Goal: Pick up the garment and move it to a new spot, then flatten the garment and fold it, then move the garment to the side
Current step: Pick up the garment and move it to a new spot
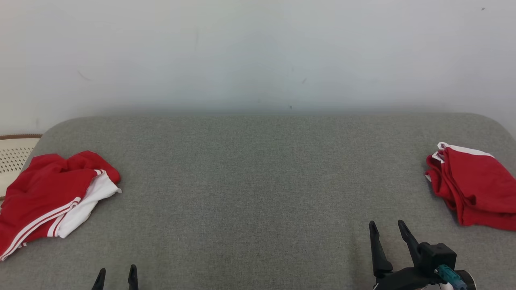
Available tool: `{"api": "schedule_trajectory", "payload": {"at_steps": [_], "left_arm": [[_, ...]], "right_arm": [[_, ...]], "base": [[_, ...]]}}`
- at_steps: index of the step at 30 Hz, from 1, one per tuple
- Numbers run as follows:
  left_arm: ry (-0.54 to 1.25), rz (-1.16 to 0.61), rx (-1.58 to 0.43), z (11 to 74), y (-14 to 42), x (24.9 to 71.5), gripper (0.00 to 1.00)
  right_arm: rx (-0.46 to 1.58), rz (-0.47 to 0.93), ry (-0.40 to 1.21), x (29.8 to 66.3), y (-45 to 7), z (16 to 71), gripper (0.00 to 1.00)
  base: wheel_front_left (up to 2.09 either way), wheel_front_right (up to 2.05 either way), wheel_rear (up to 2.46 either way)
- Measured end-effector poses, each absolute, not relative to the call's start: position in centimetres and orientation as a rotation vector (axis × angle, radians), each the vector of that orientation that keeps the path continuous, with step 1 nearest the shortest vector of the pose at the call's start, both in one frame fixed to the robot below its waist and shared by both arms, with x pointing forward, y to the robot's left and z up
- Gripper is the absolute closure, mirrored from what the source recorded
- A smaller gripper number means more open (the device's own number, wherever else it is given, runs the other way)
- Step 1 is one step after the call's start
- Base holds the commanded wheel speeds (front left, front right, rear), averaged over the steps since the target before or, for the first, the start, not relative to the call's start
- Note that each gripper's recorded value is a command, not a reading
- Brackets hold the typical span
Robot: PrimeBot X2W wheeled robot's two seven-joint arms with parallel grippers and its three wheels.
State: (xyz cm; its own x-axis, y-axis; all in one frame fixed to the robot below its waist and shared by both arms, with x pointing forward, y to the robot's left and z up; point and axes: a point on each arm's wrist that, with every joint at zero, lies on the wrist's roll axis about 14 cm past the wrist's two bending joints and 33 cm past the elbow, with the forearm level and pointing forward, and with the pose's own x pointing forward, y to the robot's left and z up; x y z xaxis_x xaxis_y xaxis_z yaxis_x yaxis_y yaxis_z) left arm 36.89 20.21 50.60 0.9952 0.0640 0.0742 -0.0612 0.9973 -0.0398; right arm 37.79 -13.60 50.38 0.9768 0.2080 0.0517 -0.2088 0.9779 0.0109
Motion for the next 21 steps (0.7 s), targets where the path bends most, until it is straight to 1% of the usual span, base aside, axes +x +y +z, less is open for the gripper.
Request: {"api": "schedule_trajectory", "payload": {"at_steps": [10,21], "left_arm": [[-0.078,0.136,-0.032,50.7,22.3,36.3,0.00],[-0.075,0.303,-0.019,50.5,27.7,33.6,0.00]], "right_arm": [[0.010,0.287,-0.049,38.3,-11.2,50.3,0.00],[0.024,0.453,-0.040,39.4,-5.4,50.2,0.00]], "base": [[0.00,0.00,0.00],[0.00,0.00,0.00]]}}
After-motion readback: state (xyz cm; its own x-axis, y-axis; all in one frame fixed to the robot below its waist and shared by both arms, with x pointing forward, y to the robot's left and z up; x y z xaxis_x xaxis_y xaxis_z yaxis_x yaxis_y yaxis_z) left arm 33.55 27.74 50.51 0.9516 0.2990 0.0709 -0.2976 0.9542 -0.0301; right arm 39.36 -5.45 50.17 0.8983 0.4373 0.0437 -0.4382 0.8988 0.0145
